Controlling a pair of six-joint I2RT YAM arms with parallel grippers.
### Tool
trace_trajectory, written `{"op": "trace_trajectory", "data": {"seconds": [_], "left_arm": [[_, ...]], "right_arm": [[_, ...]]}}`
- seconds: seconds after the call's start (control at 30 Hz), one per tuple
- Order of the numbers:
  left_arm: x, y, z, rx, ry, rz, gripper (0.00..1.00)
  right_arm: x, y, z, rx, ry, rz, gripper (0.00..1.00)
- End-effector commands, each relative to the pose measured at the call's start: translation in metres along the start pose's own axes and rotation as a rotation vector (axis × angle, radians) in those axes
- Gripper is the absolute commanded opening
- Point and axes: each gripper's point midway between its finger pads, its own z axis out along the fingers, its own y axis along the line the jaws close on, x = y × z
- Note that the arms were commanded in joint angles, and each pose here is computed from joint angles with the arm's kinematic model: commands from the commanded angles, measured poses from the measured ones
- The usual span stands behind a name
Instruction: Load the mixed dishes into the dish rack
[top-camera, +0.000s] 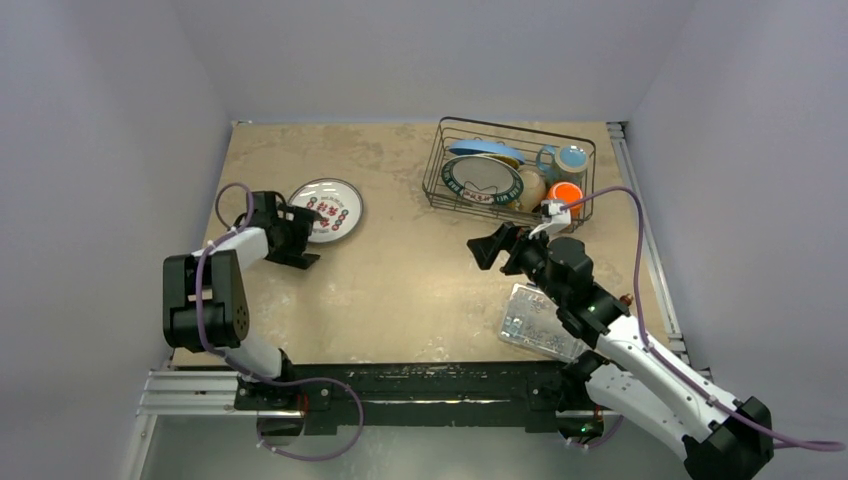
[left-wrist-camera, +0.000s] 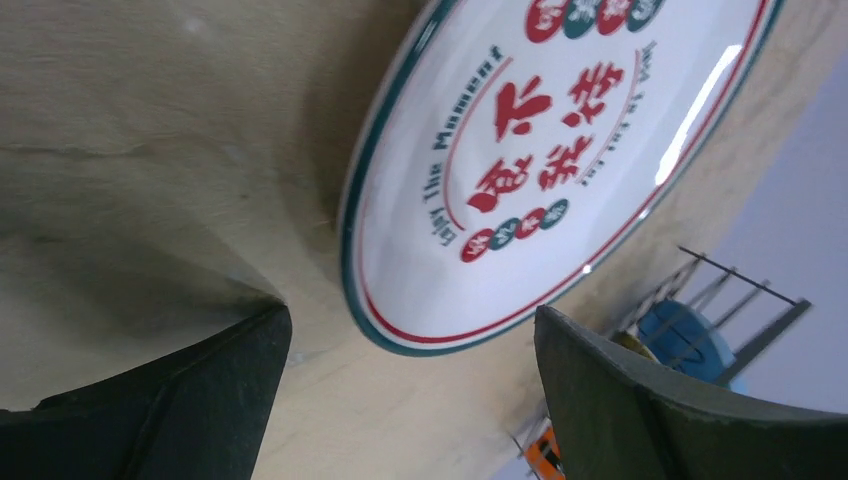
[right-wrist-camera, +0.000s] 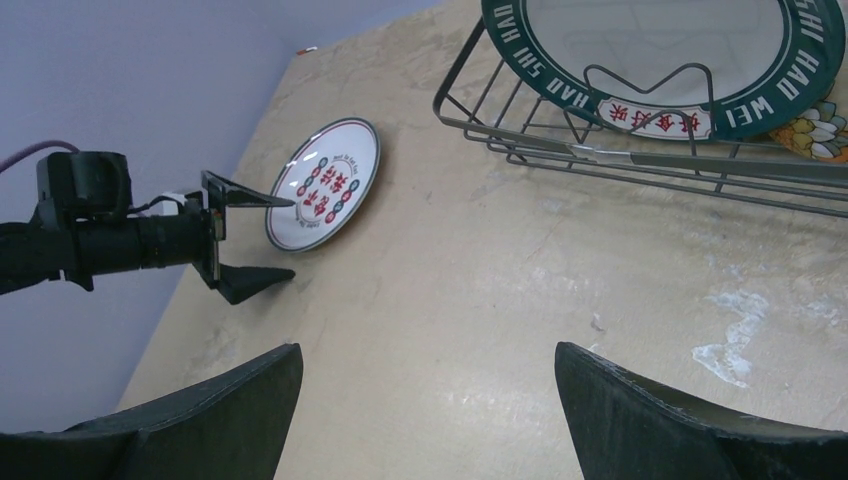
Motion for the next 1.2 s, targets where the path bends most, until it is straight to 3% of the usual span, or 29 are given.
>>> {"op": "trace_trajectory", "data": {"seconds": [0.0,0.1,0.37,0.43,0.6,0.83,0.93,1.03,1.17], "left_arm": [[-0.009,-0.017,0.022,0.172,-0.01,-0.112,0.89],[-0.016,-0.024,0.024,0.259,-0.053,-0.133,0.8],[-0.019,-0.029,0.031,0.403,-0.057,-0.168,0.09],[-0.021,-0.028,0.027,0.429,-0.079,-0.173,0.0],[-0.022,-0.072,-0.005,0.63,-0.08,-0.109,0.0],[-0.026,-0.159,-0.096,1.141,-0.067,-0.056,0.0],[-0.012,-0.192,-0.137,1.307,-0.016,0.072,0.0],[0.023,-0.218,-0.182,1.44,0.033,0.307,0.0],[0.075,-0.224,-0.224,1.55,0.077,0.506,0.0]], "right_arm": [[-0.02,0.009,-0.005,-0.015,-0.066,0.031,0.99],[-0.02,0.006,-0.008,-0.004,-0.072,0.038,0.99],[-0.033,0.008,-0.016,0.008,-0.11,0.03,0.99],[-0.032,0.005,-0.017,0.027,-0.098,0.025,0.99],[-0.035,0.003,-0.017,0.053,-0.095,0.02,0.99],[-0.031,-0.003,-0.015,0.076,-0.093,0.027,0.99],[-0.031,-0.003,-0.013,0.08,-0.092,0.034,0.99],[-0.032,-0.001,-0.01,0.069,-0.099,0.044,0.99],[-0.038,0.018,-0.007,-0.033,-0.123,0.033,0.99]]}}
